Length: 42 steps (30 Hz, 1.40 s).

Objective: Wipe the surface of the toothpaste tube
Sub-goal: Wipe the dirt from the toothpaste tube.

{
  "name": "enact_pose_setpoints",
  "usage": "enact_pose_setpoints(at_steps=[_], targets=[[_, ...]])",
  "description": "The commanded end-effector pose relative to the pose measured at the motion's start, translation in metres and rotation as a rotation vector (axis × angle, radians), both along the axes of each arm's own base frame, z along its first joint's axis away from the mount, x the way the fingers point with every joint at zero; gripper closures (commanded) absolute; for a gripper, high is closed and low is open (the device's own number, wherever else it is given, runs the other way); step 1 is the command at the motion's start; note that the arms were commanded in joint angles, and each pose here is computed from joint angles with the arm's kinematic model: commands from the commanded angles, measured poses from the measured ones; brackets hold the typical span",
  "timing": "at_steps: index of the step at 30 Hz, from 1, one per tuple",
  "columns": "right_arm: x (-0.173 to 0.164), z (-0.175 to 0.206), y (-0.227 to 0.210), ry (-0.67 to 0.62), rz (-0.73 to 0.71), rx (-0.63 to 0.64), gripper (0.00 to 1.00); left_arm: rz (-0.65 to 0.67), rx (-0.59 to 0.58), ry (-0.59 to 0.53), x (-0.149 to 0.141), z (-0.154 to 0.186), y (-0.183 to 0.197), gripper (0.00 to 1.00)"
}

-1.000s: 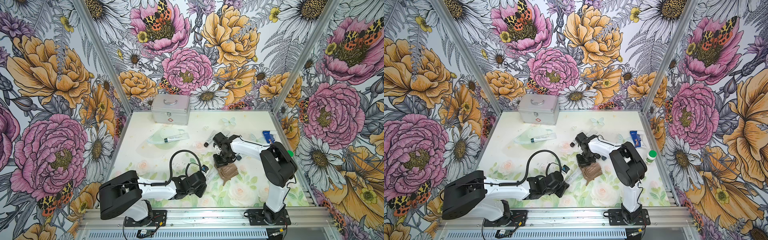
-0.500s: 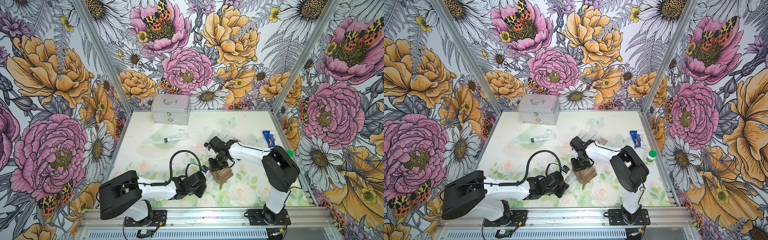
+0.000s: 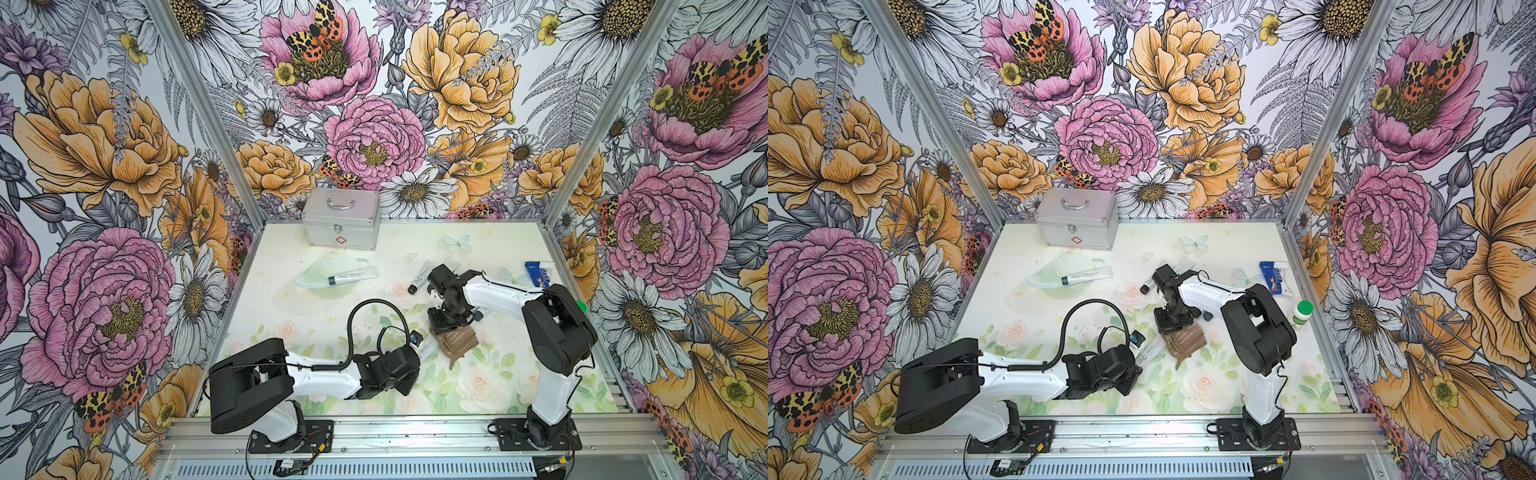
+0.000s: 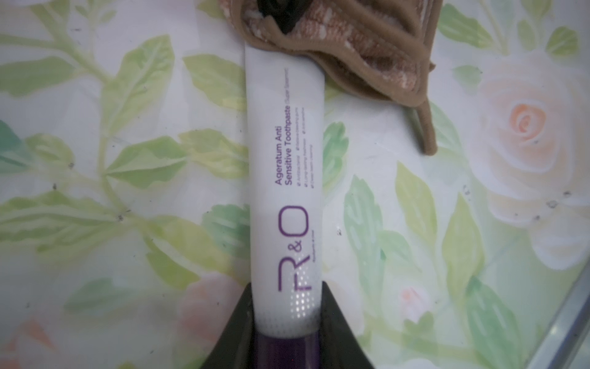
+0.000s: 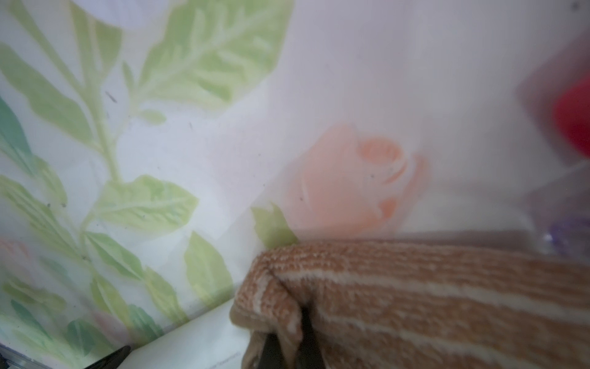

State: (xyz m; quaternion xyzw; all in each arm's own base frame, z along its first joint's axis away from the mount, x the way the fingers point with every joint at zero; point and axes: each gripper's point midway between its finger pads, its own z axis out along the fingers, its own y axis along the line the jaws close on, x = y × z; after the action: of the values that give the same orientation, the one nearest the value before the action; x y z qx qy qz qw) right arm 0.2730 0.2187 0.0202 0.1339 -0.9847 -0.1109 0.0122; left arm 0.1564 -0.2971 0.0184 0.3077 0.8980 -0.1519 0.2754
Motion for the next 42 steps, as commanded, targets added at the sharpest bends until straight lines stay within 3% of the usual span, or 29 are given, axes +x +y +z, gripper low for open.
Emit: enact_pose_setpoints(at_steps=[1, 8, 15, 21, 23, 33, 37, 42], targets=[[-0.026, -0.028, -0.02, 0.086, 0.03, -0.139, 1.0, 0.009, 0.091, -0.005, -0.001, -0.014, 0.017, 0.77], [-0.071, -0.006, 0.032, 0.152, 0.077, 0.044, 1.0, 0.014, 0.091, 0.001, 0.0, -0.015, 0.017, 0.77], [-0.1, -0.014, 0.05, 0.203, 0.108, 0.078, 1.0, 0.012, 0.089, -0.002, 0.0, -0.015, 0.016, 0.76], [-0.079, -0.033, 0.022, 0.183, 0.069, -0.014, 1.0, 0.018, 0.084, -0.002, 0.0, -0.015, 0.018, 0.77], [-0.065, -0.038, 0.0, 0.15, 0.049, -0.1, 1.0, 0.02, 0.08, -0.004, 0.0, -0.014, 0.019, 0.77], [-0.024, -0.041, -0.06, 0.069, 0.0, -0.306, 1.0, 0.03, 0.059, -0.011, 0.0, -0.008, 0.022, 0.76], [-0.026, -0.039, -0.062, 0.077, -0.009, -0.284, 1.0, 0.035, 0.061, -0.01, 0.0, -0.009, 0.023, 0.76], [-0.033, -0.018, -0.024, 0.076, 0.01, -0.134, 1.0, 0.031, 0.065, -0.006, 0.0, -0.01, 0.021, 0.76]])
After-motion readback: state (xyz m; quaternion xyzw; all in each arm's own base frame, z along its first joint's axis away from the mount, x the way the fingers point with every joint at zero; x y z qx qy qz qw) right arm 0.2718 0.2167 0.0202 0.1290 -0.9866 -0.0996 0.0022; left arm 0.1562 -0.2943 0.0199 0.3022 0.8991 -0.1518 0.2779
